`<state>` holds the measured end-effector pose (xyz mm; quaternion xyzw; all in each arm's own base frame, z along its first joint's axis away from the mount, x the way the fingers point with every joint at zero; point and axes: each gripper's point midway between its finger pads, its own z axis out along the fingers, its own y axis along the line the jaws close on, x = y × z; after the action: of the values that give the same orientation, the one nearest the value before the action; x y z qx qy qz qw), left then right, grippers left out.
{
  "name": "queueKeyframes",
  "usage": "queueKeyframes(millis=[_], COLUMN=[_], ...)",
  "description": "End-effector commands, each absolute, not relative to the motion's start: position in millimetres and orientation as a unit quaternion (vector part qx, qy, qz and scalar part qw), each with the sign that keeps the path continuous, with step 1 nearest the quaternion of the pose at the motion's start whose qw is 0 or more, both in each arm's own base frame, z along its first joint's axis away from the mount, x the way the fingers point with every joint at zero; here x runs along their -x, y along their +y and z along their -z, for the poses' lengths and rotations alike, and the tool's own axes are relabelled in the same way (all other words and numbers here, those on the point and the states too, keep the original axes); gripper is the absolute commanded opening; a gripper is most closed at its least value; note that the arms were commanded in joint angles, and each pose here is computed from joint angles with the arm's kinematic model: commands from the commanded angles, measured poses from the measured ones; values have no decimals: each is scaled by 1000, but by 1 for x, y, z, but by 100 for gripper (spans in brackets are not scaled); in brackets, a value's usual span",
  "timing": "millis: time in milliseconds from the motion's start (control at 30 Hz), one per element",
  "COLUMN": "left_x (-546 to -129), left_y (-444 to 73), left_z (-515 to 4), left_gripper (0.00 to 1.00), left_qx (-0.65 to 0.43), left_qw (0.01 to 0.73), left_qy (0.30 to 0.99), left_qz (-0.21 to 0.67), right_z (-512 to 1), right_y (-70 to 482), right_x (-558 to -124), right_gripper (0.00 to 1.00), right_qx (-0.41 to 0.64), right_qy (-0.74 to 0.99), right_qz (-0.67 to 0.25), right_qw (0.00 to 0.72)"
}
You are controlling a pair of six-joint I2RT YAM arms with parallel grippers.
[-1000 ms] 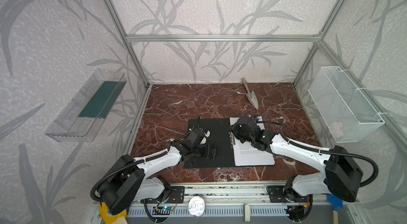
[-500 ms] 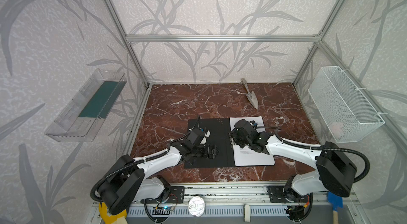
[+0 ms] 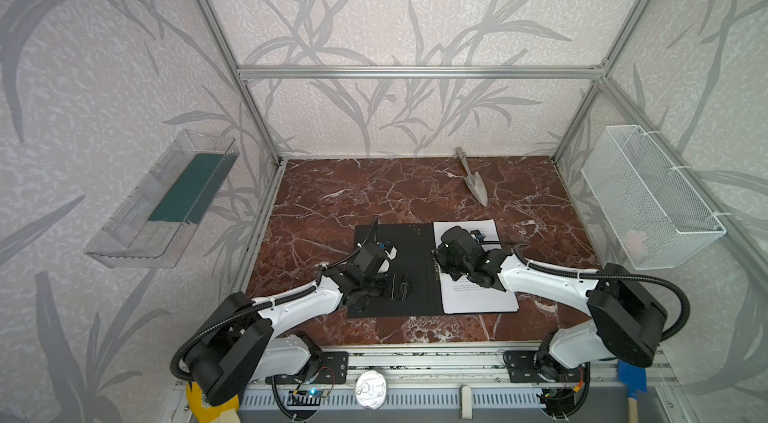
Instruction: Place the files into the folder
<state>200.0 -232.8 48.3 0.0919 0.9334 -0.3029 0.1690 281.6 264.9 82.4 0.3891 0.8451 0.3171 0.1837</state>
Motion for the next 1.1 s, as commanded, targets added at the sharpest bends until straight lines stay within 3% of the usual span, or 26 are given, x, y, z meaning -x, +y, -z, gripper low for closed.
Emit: queueKeyframes(millis=[0,333,567,833,1067], left_x=[-196,-196,-199,-205,-208], left_y=[-230,-230,-228,-216,-207], left_z=[-49,-48,-43,-30,-25], left_gripper=[99,99,99,99,99], left_qx=[-92,-93,-88,-73,-58], left_qw=[171,171,169,170,175], left_qy=[933,933,938,951,957], left_qz=[303,302,290,249,222], right_z=[-76,-74,-72,-77,-42], right_y=[258,257,259,264,245], right_x=[-282,-280,-284,-295,-275], right_gripper=[16,12,0,0,0], right_qx=[-399,-402,-404,-382,-362], right_qy=[842,841,836,843,863], right_qz=[-311,-314,-323,-322,-292], right_qw=[185,181,185,199,196])
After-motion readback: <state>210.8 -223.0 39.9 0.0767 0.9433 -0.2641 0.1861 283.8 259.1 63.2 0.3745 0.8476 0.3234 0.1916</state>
